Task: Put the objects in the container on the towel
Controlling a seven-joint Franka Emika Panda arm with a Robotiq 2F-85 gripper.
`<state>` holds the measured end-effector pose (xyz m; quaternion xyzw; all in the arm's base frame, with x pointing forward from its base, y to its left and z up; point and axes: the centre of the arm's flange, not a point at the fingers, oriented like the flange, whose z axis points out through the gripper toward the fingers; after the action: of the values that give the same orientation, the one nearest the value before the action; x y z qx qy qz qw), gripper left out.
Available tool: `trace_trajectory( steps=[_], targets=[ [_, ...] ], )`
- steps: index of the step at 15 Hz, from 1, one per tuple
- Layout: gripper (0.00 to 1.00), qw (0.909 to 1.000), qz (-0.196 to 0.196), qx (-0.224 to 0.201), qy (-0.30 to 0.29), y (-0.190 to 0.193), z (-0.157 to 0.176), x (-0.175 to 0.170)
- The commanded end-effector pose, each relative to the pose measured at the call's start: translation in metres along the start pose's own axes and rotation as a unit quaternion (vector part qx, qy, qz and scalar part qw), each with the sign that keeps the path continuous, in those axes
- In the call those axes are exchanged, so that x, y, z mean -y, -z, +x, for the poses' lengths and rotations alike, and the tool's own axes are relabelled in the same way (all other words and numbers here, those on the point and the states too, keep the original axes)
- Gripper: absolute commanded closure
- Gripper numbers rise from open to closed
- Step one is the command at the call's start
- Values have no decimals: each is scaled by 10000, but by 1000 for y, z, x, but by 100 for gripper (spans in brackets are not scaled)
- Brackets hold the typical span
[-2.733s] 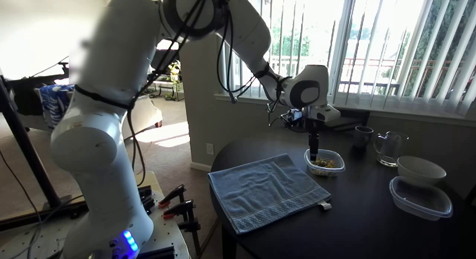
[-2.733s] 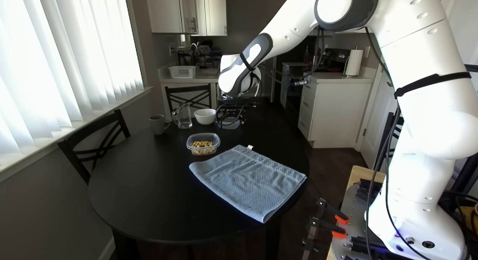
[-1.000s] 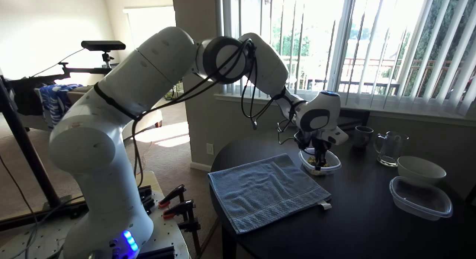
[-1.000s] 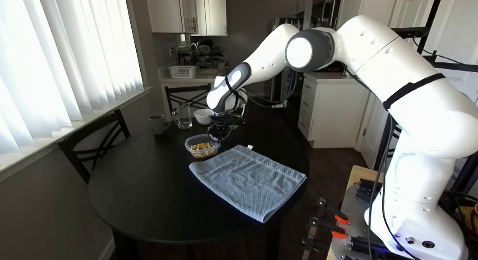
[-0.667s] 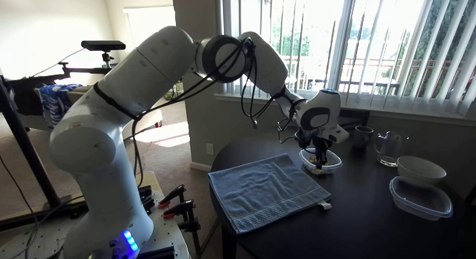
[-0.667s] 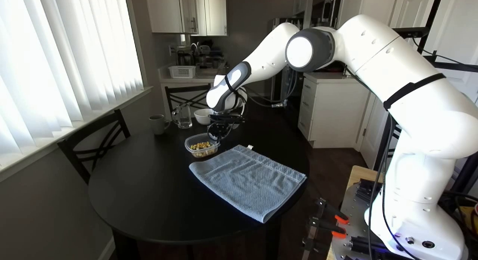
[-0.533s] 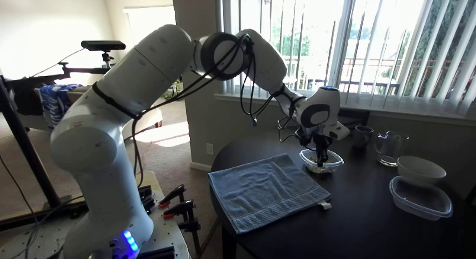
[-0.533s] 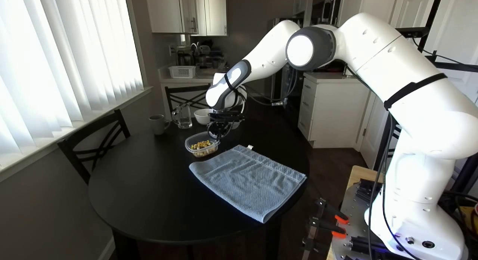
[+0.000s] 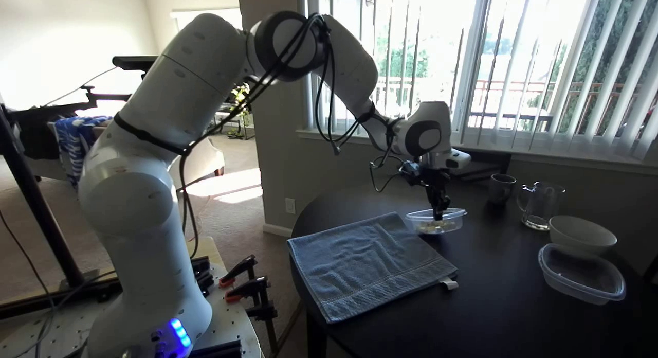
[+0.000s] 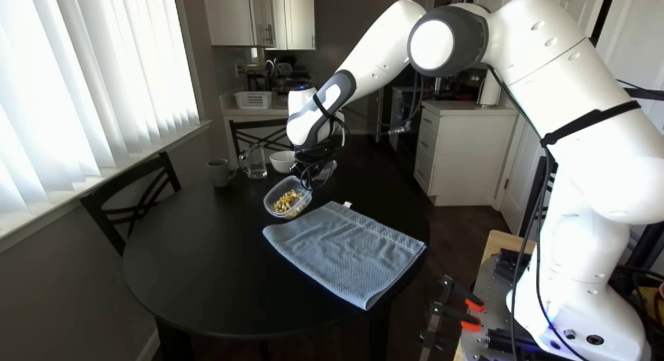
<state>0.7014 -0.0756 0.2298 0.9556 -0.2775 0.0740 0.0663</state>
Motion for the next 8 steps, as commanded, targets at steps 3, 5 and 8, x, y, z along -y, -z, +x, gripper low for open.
trace_trajectory(
  steps=[3, 5, 8],
  targets=[
    [94, 9934, -911, -580, 392, 70, -66, 12],
    [94, 9873, -1302, -815, 408, 77, -86, 29],
    [94, 9696, -2122, -1180, 310, 80, -109, 46]
  ],
)
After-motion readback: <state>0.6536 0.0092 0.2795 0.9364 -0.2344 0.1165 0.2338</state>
